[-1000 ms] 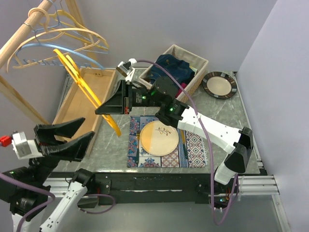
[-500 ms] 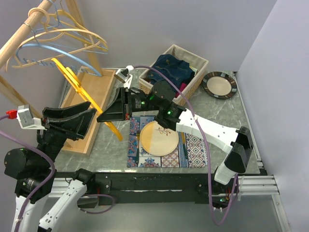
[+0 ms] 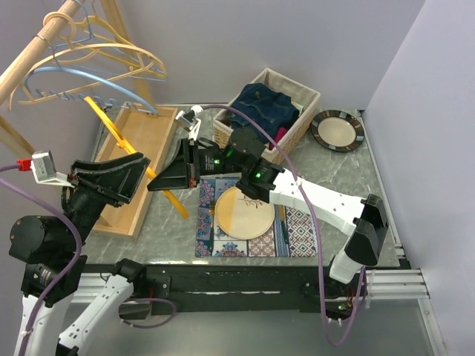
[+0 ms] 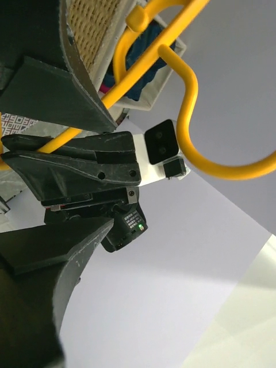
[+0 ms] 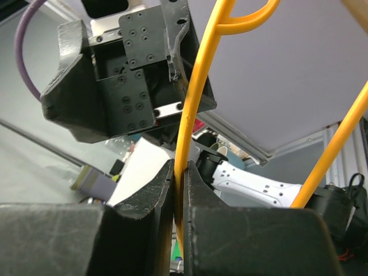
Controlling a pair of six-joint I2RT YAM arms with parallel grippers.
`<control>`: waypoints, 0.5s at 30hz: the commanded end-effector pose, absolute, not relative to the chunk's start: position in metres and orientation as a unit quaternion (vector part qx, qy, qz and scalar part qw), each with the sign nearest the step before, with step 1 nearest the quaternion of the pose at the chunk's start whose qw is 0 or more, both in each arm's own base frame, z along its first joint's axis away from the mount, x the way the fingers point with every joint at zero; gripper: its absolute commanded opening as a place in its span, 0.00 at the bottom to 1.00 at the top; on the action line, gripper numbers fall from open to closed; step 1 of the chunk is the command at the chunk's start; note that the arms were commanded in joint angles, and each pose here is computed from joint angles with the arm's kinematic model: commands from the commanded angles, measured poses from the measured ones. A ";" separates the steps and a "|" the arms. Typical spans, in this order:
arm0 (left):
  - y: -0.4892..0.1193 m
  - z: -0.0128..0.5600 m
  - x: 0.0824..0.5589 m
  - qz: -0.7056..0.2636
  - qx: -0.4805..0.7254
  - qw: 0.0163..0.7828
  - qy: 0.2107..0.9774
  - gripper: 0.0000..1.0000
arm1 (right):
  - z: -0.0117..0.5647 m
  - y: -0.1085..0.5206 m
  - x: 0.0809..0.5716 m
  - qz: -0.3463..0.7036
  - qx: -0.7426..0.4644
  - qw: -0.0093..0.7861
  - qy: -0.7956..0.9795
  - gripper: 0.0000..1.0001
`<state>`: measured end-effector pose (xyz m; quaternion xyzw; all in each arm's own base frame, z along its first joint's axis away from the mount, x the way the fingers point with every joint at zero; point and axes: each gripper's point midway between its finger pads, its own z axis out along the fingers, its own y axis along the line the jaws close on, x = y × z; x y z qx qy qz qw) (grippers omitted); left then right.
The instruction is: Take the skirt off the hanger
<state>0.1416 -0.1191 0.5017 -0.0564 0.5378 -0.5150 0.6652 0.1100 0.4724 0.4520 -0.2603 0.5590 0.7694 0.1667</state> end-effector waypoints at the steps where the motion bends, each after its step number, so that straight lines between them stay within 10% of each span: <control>1: -0.117 0.487 0.139 -0.517 -0.081 0.642 0.561 0.66 | 0.488 0.455 0.103 0.780 -0.276 0.233 0.511 0.00; 15: -0.110 0.478 0.140 -0.516 -0.118 0.630 0.568 0.69 | 0.493 0.453 0.095 0.785 -0.293 0.222 0.498 0.00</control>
